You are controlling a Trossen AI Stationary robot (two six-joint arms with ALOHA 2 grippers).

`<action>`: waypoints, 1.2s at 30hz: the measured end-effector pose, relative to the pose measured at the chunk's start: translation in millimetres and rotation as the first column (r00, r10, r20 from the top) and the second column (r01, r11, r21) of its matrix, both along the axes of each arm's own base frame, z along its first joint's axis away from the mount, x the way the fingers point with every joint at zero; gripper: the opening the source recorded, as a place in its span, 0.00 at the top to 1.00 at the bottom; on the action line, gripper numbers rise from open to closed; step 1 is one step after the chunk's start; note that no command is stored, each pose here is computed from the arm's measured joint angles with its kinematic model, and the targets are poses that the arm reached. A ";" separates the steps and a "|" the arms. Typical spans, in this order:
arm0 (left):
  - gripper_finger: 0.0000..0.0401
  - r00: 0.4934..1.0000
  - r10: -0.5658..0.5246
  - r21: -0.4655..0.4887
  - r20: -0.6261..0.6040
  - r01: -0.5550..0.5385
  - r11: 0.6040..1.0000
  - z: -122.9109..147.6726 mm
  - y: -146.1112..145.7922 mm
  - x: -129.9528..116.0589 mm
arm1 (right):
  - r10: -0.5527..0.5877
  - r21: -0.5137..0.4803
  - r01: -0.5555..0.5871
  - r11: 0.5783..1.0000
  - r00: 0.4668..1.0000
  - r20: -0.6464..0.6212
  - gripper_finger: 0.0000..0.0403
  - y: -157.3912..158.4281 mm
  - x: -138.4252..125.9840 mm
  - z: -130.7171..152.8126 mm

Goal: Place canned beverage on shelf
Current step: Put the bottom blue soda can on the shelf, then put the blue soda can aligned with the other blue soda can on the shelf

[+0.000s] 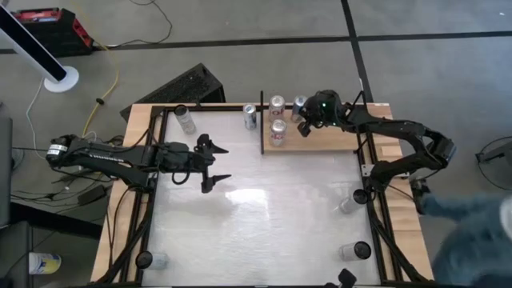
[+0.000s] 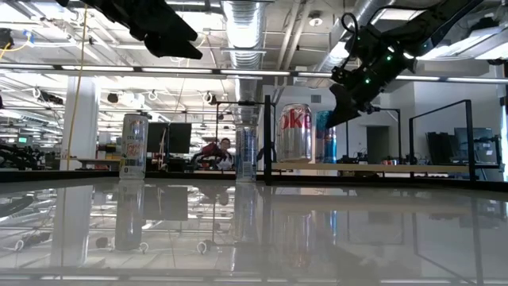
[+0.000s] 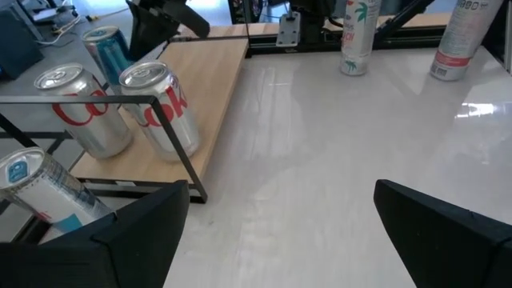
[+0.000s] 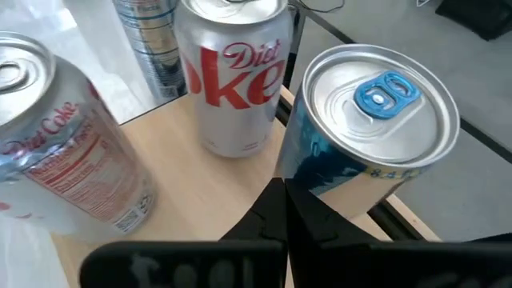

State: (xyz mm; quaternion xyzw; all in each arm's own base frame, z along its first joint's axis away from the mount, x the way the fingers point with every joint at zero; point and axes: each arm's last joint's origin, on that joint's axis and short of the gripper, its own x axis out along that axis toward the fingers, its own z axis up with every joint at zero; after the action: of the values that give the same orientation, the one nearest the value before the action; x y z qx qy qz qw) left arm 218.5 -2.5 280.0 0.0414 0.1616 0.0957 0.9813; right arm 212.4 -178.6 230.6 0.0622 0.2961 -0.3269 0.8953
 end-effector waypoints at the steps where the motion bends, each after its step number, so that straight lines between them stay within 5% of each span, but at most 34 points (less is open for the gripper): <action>1: 0.05 1.000 0.000 0.000 -0.004 0.000 1.000 -0.4 0.0 -0.1 | -0.003 0.000 0.003 1.000 1.000 0.000 0.95 -0.6 -0.5 0.0; 11: 0.05 1.000 0.000 0.003 -0.019 0.000 1.000 -1.7 0.0 -0.6 | -0.024 0.037 0.023 0.999 0.999 0.036 0.95 2.8 1.7 0.8; 21: 0.05 0.997 0.075 0.045 -0.030 -0.074 0.996 -3.7 6.4 1.7 | 0.159 0.021 -0.165 0.986 0.973 0.164 0.95 68.2 6.8 40.0; 24: 0.05 0.977 0.208 0.117 -0.037 -0.203 0.972 -9.2 25.3 10.3 | 0.247 0.012 -0.255 0.967 0.946 0.211 0.95 94.6 8.0 50.7; 30: 0.05 0.978 0.207 0.098 0.020 -0.208 0.973 -24.8 77.7 34.3 | 0.419 -0.009 -0.429 0.903 0.876 0.238 0.95 139.6 11.9 59.2; 36: 0.05 0.960 0.262 0.114 0.098 -0.272 0.955 -29.2 132.1 43.3 | 0.472 -0.009 -0.479 0.878 0.861 0.190 0.94 163.3 13.7 55.2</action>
State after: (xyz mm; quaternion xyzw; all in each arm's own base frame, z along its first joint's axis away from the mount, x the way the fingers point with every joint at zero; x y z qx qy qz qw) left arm 261.8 129.6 250.8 0.0775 0.1190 0.2390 0.9606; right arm 226.1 -15.3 285.8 0.0347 0.2236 -0.0832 0.9705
